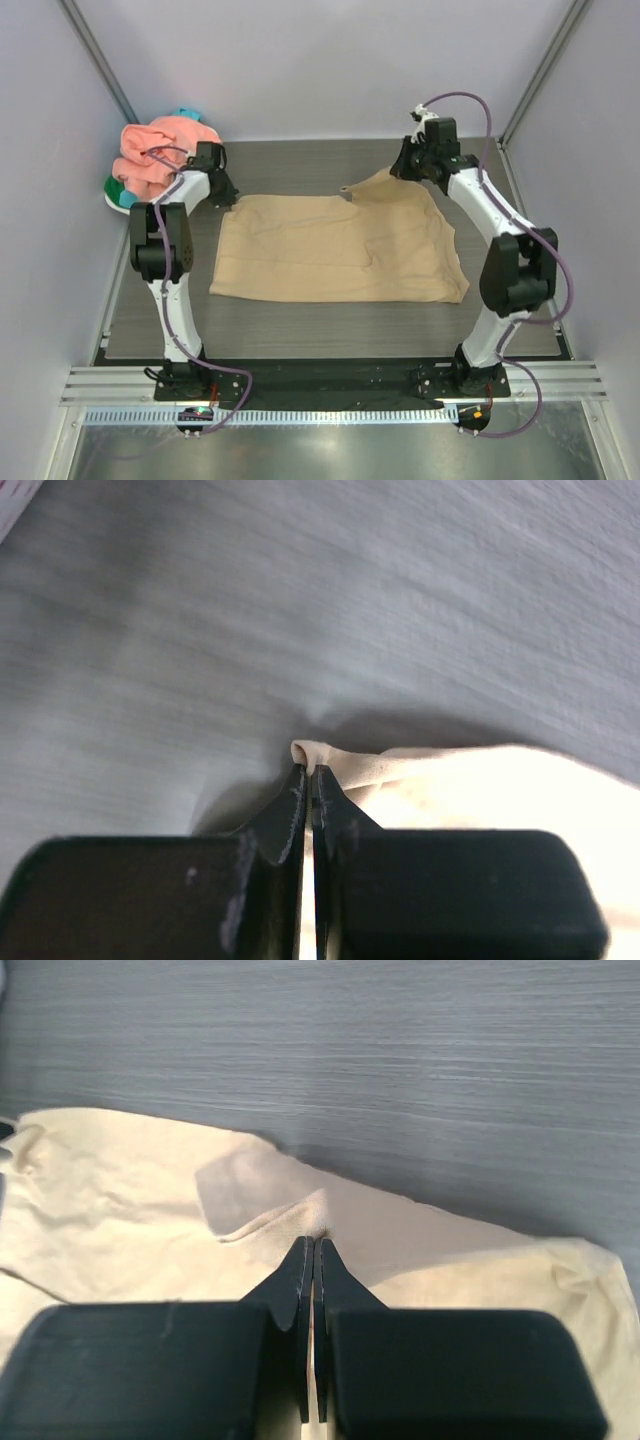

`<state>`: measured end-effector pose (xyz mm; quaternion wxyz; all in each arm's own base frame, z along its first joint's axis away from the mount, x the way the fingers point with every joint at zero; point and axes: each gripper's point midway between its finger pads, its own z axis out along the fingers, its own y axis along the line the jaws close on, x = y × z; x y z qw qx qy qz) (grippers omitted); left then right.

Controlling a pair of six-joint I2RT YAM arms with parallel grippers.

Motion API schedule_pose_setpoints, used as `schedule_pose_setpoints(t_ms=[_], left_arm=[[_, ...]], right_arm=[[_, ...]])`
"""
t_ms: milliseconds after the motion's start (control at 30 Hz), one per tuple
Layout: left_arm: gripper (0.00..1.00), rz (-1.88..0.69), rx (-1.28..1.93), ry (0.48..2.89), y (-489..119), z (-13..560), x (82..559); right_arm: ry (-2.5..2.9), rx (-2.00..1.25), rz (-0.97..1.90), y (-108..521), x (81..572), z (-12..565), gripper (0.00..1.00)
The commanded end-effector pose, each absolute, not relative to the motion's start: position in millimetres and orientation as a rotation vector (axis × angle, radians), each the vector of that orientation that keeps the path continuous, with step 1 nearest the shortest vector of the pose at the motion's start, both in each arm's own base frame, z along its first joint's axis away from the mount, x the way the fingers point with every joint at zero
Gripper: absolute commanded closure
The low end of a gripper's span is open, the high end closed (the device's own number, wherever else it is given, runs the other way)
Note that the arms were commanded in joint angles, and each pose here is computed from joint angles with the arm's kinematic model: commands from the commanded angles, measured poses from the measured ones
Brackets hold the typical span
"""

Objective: Fold and stack the t-shirts

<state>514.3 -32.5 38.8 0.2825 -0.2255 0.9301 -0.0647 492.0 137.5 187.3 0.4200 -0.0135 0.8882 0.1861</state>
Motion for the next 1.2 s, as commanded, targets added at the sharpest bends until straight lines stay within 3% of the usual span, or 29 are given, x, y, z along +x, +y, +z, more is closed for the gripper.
schedule_pose_setpoints(t_ms=[0, 233, 500, 1167], left_arm=[[1.0, -0.225, -0.582, 2.416, -38, 77, 506], [1.0, -0.226, -0.572, 2.389, -34, 83, 483], [1.0, -0.206, -0.565, 2.385, -29, 84, 470], [1.0, -0.013, -0.551, 2.37, -3, 103, 449]], right_arm=[[2.127, 0.024, 0.463, 129, 457, 220, 0.99], [2.133, 0.163, 0.446, 108, 387, 192, 0.99], [2.061, 0.229, 0.415, 89, 340, 208, 0.99], [2.12, 0.473, 0.2, 42, 288, 173, 0.99]])
